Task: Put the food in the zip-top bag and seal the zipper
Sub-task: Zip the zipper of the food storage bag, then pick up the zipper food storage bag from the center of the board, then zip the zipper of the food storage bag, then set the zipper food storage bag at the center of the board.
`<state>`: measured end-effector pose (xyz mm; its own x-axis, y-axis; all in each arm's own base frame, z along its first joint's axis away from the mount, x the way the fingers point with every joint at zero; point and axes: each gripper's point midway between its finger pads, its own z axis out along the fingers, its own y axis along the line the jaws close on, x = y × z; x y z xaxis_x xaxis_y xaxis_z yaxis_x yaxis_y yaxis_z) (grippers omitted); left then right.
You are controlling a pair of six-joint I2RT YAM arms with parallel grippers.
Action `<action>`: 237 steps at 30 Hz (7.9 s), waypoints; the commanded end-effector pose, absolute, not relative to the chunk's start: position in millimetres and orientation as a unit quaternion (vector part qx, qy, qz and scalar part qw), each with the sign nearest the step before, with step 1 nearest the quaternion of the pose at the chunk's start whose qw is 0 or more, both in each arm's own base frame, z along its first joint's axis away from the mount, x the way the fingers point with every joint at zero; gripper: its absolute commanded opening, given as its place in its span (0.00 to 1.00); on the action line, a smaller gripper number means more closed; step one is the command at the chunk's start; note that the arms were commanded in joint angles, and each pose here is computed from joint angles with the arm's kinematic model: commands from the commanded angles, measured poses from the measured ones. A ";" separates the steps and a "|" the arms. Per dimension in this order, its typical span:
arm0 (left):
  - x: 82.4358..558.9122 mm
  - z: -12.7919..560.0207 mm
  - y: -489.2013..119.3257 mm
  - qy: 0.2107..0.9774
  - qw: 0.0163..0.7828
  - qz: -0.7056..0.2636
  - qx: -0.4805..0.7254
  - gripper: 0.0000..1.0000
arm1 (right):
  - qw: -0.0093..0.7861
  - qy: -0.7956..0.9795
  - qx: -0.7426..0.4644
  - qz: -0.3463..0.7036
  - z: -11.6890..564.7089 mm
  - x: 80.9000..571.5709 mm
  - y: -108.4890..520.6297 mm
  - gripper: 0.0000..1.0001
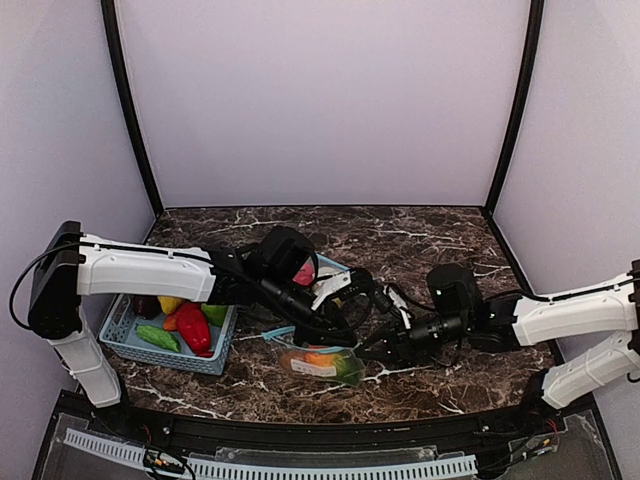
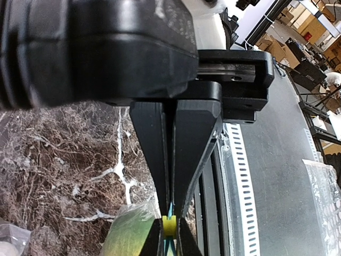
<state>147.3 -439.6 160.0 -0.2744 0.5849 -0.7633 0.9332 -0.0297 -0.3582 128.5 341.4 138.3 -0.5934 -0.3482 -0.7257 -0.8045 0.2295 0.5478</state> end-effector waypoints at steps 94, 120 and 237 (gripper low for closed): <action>127.2 160.8 -368.3 0.722 0.078 -0.467 0.505 0.01 | 0.310 0.645 -0.471 0.516 187.5 125.8 389.6 0.83; 126.4 158.7 -373.8 0.724 0.055 -0.478 0.494 0.01 | 0.272 0.672 -0.500 0.475 124.8 116.1 411.1 0.31; 263.4 199.6 -215.8 0.879 0.345 -0.273 0.184 0.86 | 0.309 0.846 -0.278 0.334 161.9 184.4 354.1 0.76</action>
<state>266.4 -225.7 199.0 -0.6878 0.1481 -0.7107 0.5291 0.7725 -0.3510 183.4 338.7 122.6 -0.7098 -0.3013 -0.6367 -0.6275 0.6811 0.3772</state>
